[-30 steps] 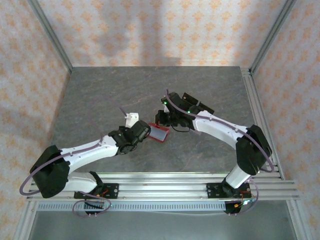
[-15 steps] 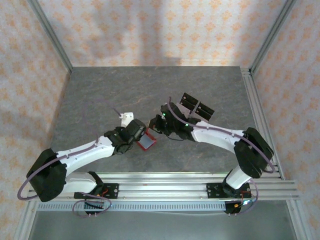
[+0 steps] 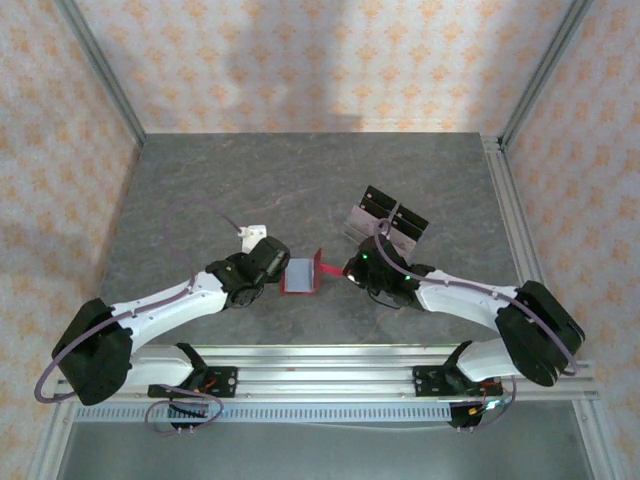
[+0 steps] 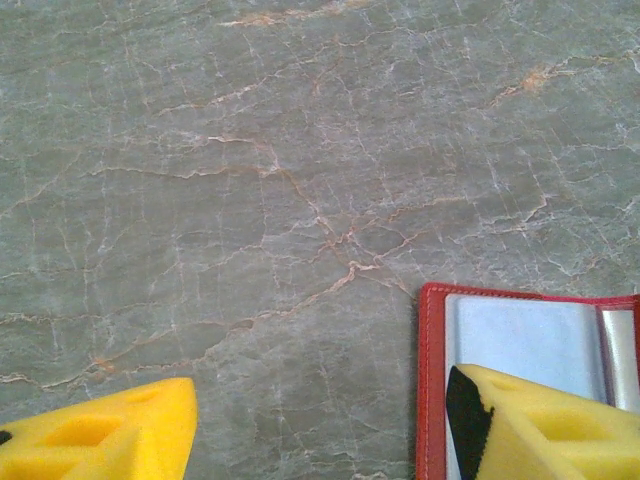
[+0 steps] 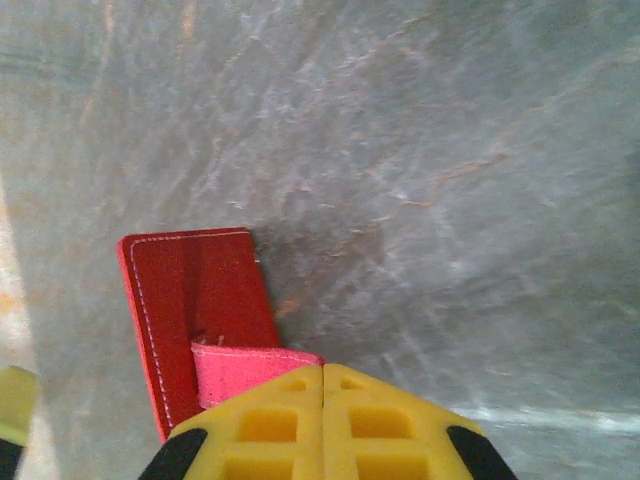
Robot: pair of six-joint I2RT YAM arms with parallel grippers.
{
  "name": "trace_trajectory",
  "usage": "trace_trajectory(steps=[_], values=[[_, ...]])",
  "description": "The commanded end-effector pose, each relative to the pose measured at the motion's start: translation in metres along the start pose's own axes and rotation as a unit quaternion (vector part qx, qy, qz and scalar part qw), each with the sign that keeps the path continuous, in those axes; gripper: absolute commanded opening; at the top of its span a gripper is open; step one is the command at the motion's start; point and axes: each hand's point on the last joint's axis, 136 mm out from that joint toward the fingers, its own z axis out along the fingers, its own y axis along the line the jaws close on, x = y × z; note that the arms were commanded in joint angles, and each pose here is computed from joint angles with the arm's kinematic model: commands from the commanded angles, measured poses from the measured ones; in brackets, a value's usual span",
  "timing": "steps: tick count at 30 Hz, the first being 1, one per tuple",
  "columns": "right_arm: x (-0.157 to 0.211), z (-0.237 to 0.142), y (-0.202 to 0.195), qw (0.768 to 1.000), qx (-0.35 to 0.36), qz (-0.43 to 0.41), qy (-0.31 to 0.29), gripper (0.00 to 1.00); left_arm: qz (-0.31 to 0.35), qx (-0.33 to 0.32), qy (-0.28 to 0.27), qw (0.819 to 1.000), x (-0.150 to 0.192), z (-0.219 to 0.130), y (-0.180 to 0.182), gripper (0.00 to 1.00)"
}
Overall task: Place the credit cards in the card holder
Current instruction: Open the card holder at the bottom-center of the table.
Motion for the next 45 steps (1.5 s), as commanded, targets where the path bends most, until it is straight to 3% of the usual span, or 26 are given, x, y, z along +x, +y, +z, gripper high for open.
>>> trace_trajectory(steps=[1, 10, 21, 24, 29, 32, 40, 45], values=[[0.0, -0.005, -0.032, 0.998, 0.055, -0.035, -0.011, 0.0, 0.017, -0.008, 0.019, 1.0, 0.008, 0.003, 0.004, 0.68], [0.002, -0.003, -0.074, 0.986, 0.143, -0.082, -0.001, 0.0, 0.024, -0.001, 0.039, 0.999, 0.013, 0.011, -0.006, 0.68], [0.002, 0.005, -0.076, 0.982, 0.159, -0.103, 0.01, 0.03, -0.001, 0.06, 0.057, 0.997, 0.02, 0.018, -0.034, 0.69], [0.002, 0.004, -0.077, 0.981, 0.162, -0.106, 0.01, 0.11, -0.004, 0.07, 0.065, 0.995, 0.021, 0.019, -0.039, 0.69], [-0.004, -0.008, -0.058, 0.984, 0.139, -0.113, 0.004, 0.31, -0.006, 0.075, 0.068, 0.995, 0.022, 0.02, -0.042, 0.69], [-0.01, -0.019, -0.038, 0.986, 0.117, -0.121, 0.0, 0.35, -0.006, 0.076, 0.068, 0.995, 0.022, 0.02, -0.043, 0.69], [-0.018, -0.049, 0.022, 0.989, 0.046, -0.143, 0.006, 0.37, -0.011, 0.071, 0.064, 0.995, 0.02, 0.02, -0.042, 0.69], [-0.004, -0.043, 0.058, 0.984, 0.011, -0.171, 0.046, 0.32, -0.022, 0.024, 0.053, 0.998, 0.013, 0.019, -0.025, 0.7]])
